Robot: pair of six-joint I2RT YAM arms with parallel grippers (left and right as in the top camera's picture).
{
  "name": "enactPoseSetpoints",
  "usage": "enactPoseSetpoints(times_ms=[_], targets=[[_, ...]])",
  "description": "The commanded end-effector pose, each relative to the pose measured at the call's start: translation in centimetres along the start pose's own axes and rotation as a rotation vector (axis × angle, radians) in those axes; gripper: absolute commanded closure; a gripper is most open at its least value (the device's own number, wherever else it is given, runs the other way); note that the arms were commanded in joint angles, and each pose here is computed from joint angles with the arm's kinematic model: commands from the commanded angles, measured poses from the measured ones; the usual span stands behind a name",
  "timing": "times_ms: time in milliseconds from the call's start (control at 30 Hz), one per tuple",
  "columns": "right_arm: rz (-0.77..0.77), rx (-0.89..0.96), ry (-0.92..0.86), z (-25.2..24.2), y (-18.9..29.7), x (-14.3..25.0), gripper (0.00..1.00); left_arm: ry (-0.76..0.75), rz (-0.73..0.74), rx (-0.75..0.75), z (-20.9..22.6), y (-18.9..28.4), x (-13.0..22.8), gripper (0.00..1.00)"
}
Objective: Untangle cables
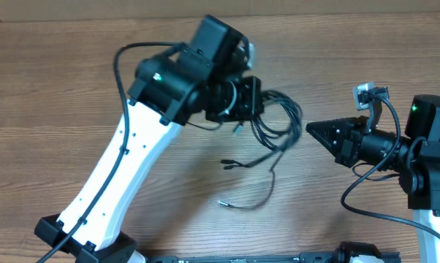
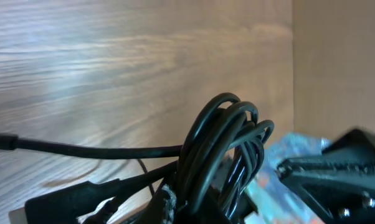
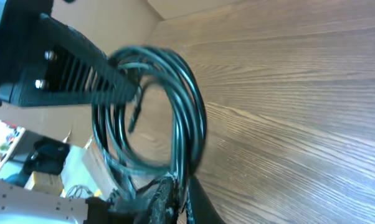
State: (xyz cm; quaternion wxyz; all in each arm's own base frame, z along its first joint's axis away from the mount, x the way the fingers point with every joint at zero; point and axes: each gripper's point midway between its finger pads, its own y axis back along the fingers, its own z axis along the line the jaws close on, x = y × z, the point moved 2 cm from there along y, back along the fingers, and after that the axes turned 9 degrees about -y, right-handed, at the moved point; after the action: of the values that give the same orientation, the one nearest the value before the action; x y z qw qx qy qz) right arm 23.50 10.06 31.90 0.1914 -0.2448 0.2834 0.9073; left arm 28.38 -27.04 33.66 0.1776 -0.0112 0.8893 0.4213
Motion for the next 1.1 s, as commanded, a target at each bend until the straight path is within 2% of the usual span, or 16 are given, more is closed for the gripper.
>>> enactPoseSetpoints(times_ms=[0, 100, 200, 267, 333, 367, 400, 467, 533, 567, 600, 1000, 1033, 1067], targets=[[-0.042, 0.082, -0.073, -0.9, 0.3, -0.7, 0.96, 0.041, -0.025, -0.013, 0.3, 0.2, -0.6, 0.96], [-0.046, 0.091, -0.083, -1.0, 0.3, -0.7, 0.96, -0.017, -0.025, -0.015, 0.3, 0.2, -0.6, 0.96], [-0.045, 0.092, -0.078, -1.0, 0.3, -0.7, 0.96, -0.147, -0.023, -0.016, 0.3, 0.2, -0.6, 0.96], [-0.039, 0.089, 0.004, -1.0, 0.3, -0.6, 0.71, -0.310, -0.014, -0.019, 0.3, 0.2, -0.4, 0.96], [-0.017, 0.062, 0.111, -0.6, 0.3, -0.2, 0.42, -0.425, -0.001, -0.023, 0.4, 0.2, -0.1, 0.96], [-0.005, 0.044, 0.165, -0.3, 0.3, 0.0, 0.33, -0.473, 0.006, -0.025, 0.5, 0.2, 0.0, 0.96], [0.007, 0.027, 0.214, -0.1, 0.3, 0.3, 0.30, -0.507, 0.010, -0.025, 0.5, 0.2, 0.1, 0.96], [0.014, 0.014, 0.248, 0.0, 0.3, 0.5, 0.31, -0.555, 0.014, -0.024, 0.5, 0.2, 0.2, 0.96], [0.014, 0.011, 0.248, 0.1, 0.3, 0.5, 0.41, -0.579, 0.015, -0.006, 0.2, 0.2, 0.3, 0.96], [0.014, 0.011, 0.242, 0.1, 0.3, 0.5, 0.80, -0.613, 0.019, 0.028, -0.4, 0.1, 0.5, 0.96], [0.015, 0.011, 0.235, 0.1, 0.3, 0.5, 0.96, -0.622, 0.021, 0.036, -0.6, 0.0, 0.6, 0.96], [0.045, -0.046, 0.197, 0.8, 0.3, 1.4, 0.94, -0.636, 0.032, 0.041, -1.0, -0.1, 1.0, 0.96], [0.044, -0.071, 0.219, 1.2, 0.3, 1.4, 0.67, -0.658, 0.034, 0.042, -0.9, -0.1, 1.1, 0.96], [0.044, -0.085, 0.238, 1.4, 0.3, 1.4, 0.53, -0.669, 0.036, 0.041, -0.9, -0.1, 1.1, 0.96]])
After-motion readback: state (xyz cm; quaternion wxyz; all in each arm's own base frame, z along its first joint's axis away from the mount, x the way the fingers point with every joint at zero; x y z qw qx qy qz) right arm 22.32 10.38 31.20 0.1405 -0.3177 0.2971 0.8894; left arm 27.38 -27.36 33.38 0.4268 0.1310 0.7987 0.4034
